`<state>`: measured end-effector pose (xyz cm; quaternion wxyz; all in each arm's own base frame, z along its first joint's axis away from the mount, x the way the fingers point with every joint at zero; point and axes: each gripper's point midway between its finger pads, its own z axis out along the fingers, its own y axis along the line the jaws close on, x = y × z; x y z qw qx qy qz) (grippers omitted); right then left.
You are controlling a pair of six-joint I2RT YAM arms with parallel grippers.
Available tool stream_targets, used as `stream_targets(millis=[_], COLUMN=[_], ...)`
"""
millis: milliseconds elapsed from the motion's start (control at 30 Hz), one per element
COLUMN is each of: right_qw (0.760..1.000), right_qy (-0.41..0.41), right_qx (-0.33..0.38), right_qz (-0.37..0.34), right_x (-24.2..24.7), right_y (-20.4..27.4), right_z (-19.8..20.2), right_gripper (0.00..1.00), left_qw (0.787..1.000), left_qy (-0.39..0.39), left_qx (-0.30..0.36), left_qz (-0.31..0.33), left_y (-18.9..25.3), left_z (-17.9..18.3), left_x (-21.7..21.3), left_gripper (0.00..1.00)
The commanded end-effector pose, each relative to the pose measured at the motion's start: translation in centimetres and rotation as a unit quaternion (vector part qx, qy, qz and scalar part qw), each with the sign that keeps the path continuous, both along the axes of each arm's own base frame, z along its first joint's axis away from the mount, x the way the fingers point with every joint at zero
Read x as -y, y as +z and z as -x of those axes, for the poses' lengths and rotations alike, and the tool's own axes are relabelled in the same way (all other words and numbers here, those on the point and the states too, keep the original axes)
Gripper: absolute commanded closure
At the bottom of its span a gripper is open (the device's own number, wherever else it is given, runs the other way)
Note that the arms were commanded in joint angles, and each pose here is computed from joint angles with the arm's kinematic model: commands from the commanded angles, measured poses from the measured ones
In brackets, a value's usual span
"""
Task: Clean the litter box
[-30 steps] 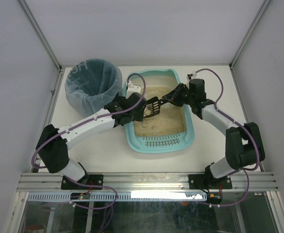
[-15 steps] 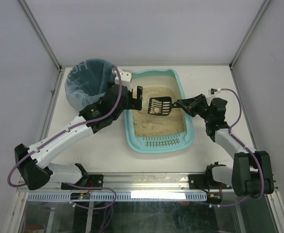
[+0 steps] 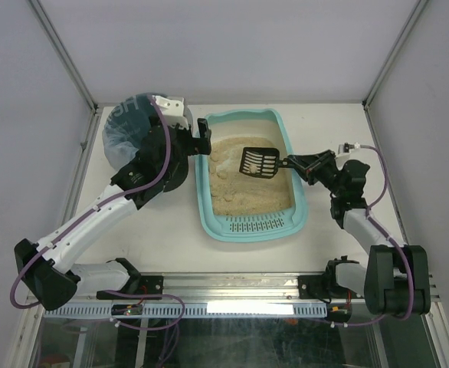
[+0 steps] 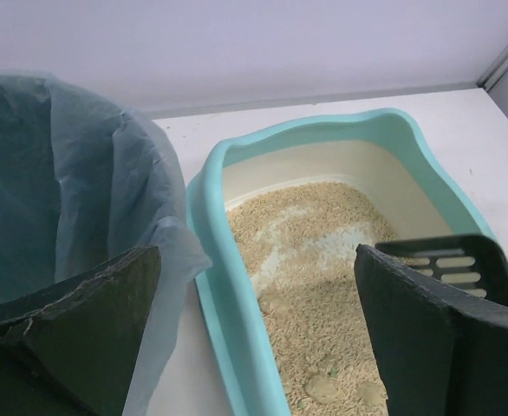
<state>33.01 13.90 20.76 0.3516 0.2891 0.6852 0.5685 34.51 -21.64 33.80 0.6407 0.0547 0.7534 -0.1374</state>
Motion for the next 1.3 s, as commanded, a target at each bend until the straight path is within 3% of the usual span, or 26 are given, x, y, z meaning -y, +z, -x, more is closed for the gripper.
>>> stream_targets(millis=[0,33,133,267,367,500,600,733,867,967,1000,1100,1233,1267], right_qw=[0.995,0.995,0.999,0.995,1.000,0.994,1.000,0.993,0.999,0.995,0.994,0.999,0.994,0.994], right_qy=[0.065,0.069,-0.032,0.078,-0.017,0.079,-0.020,0.084,-0.034,0.059,0.065,-0.030,0.070,0.059], right_qx=[0.071,0.073,0.007,0.064,0.007,0.075,0.018,0.081,0.018,0.070,0.075,0.014,0.077,0.077], right_qz=[0.010,0.009,-0.008,0.009,-0.008,0.011,0.001,0.034,0.025,0.039,0.042,0.029,0.046,0.051], right_x=[-2.4,-2.4,1.7,-2.8,0.9,-2.8,1.1,-3.2,1.7,-2.1,-2.5,1.4,-2.9,-2.5], right_y=[3.6,3.7,0.7,2.5,-0.1,2.7,0.6,3.1,0.6,2.8,2.9,0.7,3.6,3.8], right_z=[0.4,0.4,-0.7,0.4,-0.5,0.4,-0.6,0.5,-0.5,0.4,0.5,-0.5,0.6,0.5], right_gripper=[1.00,1.00,1.00,1.00,1.00,1.00,1.00,1.00,1.00,1.00,1.00,1.00,1.00,1.00], left_qw=[0.999,0.999,0.999,0.999,0.999,0.999,0.999,0.999,0.998,0.998,0.998,0.998,0.998,0.997], left_qy=[-0.015,-0.015,-0.019,-0.013,-0.010,-0.002,0.007,0.011,0.019,0.021,0.023,0.025,0.034,0.038], left_qx=[0.042,0.043,0.037,0.041,0.040,0.045,0.048,0.049,0.053,0.058,0.060,0.057,0.060,0.061], left_qz=[0.027,0.027,0.021,0.014,0.009,0.005,0.001,0.002,0.006,0.012,0.012,0.009,0.009,0.010], left_y=[1.5,1.3,1.0,0.8,0.6,0.6,0.6,0.6,0.9,1.1,1.2,1.0,1.2,1.3], left_z=[0.5,0.4,0.3,0.4,0.4,0.7,0.5,0.8,0.8,1.2,1.1,0.9,1.0,1.0], left_x=[-0.5,-0.6,-0.5,-1.0,-1.1,-1.8,-2.1,-2.5,-2.8,-3.2,-3.3,-3.3,-3.8,-3.9], left_gripper=[0.02,0.02,0.01,0.01,0.01,0.01,0.01,0.01,0.01,0.01,0.01,0.01,0.01,0.01])
